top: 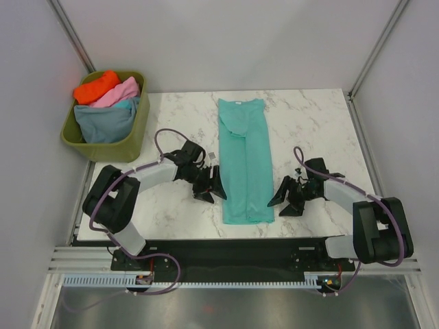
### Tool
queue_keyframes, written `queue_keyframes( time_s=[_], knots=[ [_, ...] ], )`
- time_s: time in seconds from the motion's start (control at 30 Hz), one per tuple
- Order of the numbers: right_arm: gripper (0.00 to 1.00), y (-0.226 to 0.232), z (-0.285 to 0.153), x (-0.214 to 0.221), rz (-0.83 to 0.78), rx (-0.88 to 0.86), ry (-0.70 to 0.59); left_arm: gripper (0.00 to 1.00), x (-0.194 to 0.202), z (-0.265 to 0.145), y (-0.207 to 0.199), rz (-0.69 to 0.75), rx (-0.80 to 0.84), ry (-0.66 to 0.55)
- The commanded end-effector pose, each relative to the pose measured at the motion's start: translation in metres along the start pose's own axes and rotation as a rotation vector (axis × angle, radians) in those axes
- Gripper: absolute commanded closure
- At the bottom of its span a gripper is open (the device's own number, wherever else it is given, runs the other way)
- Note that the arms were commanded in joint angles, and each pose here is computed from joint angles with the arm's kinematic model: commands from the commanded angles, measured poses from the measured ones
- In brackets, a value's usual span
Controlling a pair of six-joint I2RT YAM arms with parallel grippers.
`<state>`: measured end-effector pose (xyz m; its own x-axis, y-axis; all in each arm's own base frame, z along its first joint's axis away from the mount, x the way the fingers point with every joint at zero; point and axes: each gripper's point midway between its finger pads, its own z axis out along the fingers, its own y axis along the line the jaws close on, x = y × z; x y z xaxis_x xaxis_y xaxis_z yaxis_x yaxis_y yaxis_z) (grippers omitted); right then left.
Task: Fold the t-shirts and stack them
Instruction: Fold the tshirt
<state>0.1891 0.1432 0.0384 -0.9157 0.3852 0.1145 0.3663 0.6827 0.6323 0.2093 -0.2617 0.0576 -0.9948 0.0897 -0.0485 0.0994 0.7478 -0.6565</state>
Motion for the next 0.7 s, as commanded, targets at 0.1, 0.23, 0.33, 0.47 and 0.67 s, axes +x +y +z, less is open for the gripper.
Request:
queue_keyframes(
  time_s=[0.1, 0.23, 0.33, 0.47, 0.67],
  knots=[
    [0.31, -0.002, 0.009, 0.030, -0.057, 0.063, 0.072, 0.34, 0.009, 0.014, -0.020, -0.137, 0.119, 0.024],
    [0.31, 0.001, 0.015, 0.029, -0.040, 0.041, 0.072, 0.38, 0.022, 0.025, -0.012, -0.158, 0.098, 0.061],
    [0.32, 0.000, 0.018, 0.028, -0.034, 0.039, 0.063, 0.39, 0.031, 0.032, -0.003, -0.187, 0.078, 0.084],
    [0.33, -0.003, 0.020, 0.027, -0.025, 0.042, 0.058, 0.41, 0.041, 0.039, 0.005, -0.209, 0.057, 0.109],
    [0.46, -0.001, 0.026, 0.025, -0.006, 0.024, 0.074, 0.44, 0.044, 0.045, 0.001, -0.198, 0.064, 0.116]
  ],
)
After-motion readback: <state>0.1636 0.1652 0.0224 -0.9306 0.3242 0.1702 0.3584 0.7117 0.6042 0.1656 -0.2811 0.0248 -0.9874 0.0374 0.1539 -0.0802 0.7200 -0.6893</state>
